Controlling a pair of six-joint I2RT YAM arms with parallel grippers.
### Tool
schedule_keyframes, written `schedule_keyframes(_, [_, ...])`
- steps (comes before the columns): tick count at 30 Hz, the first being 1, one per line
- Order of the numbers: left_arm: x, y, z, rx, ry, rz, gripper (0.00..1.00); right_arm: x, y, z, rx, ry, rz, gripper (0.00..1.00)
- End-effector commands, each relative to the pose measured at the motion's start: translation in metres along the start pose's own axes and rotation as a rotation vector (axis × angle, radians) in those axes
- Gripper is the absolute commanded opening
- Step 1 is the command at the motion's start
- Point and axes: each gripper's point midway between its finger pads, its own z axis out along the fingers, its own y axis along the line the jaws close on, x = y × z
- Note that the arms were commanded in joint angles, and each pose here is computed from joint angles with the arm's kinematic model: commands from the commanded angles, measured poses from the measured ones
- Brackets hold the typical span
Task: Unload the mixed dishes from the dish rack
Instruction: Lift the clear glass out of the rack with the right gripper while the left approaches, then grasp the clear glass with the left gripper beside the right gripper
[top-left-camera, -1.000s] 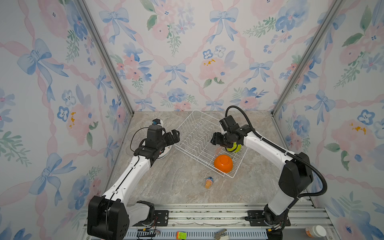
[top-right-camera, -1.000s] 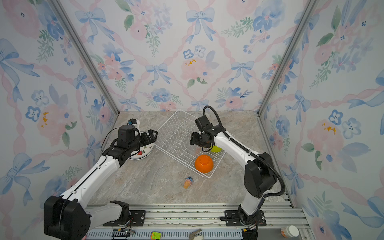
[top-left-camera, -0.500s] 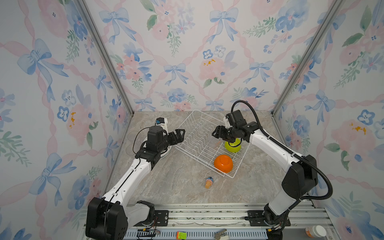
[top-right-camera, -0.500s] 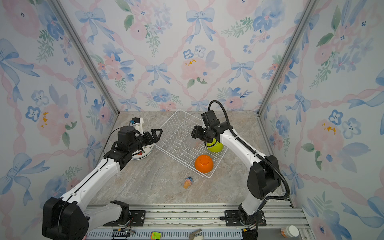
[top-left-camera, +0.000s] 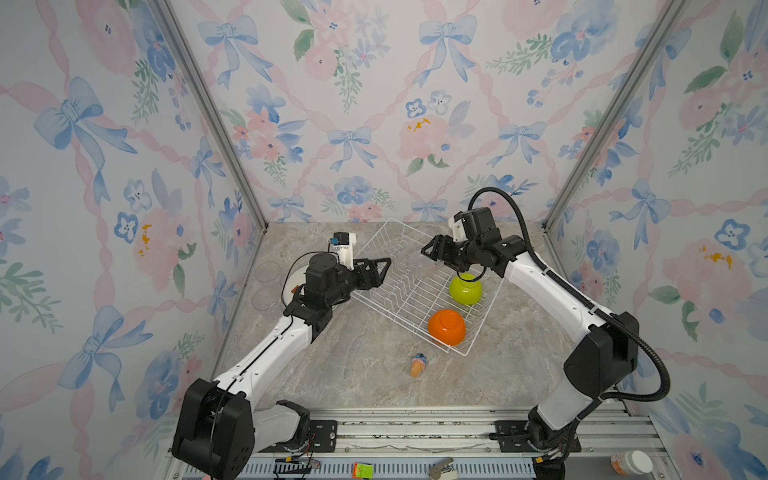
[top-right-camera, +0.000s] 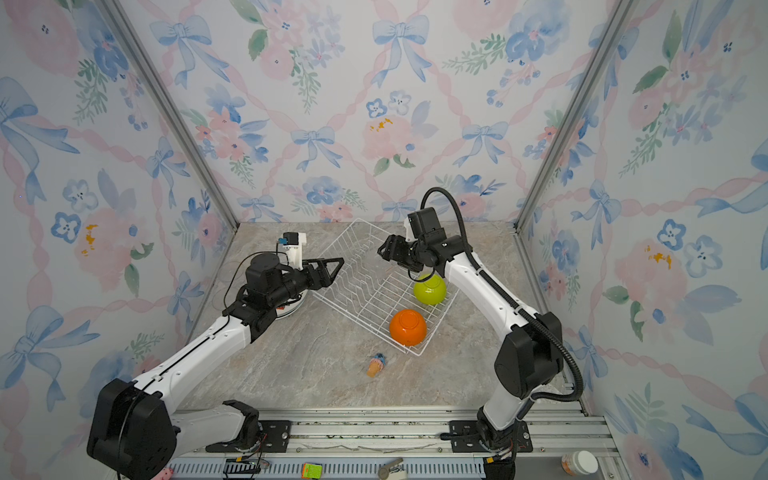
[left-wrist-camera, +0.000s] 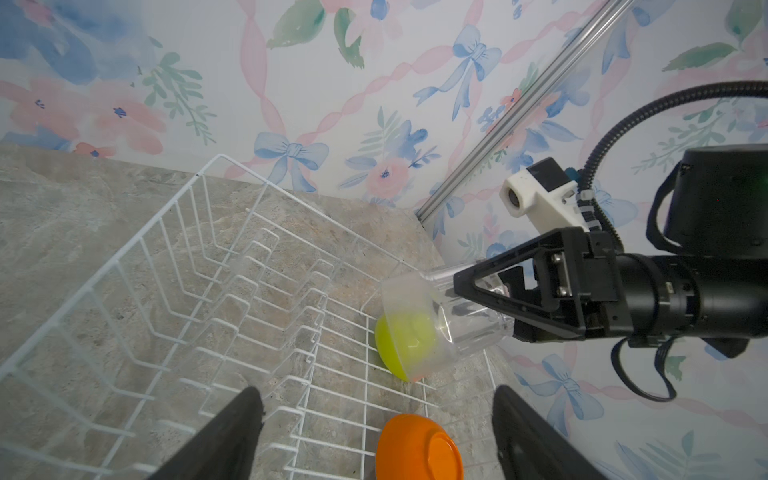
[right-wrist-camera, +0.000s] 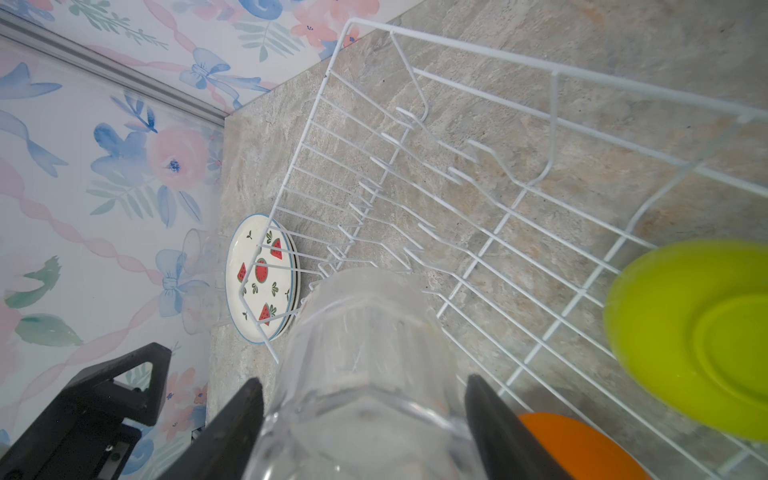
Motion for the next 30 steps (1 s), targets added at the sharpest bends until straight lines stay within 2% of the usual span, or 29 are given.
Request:
schedule_keyframes(1, [-0.002,-0.017,0.01,0.083,-0.009,0.034,0.84,-0.019,0.02,-0.019,-0.077,-0.056,0.014,0.66])
schedule_keyframes(8, [0.004,-0.029,0.03,0.163,0.017,0.01,0.8,-0.028,0.031,-0.039,-0.128,-0.101,0.025,0.66])
schedule_keyframes(17, [-0.002,-0.045,0.04,0.247,0.006,-0.011,0.77,-0.033,0.047,-0.04,-0.235,-0.107,0.065,0.66])
schedule_keyframes(25, [0.005,-0.05,0.058,0.307,0.021,-0.052,0.74,-0.031,0.05,-0.047,-0.253,-0.114,0.078,0.66])
schedule_keyframes(30, [0.002,-0.055,0.068,0.318,-0.003,-0.048,0.68,-0.027,0.051,-0.049,-0.264,-0.109,0.08,0.66])
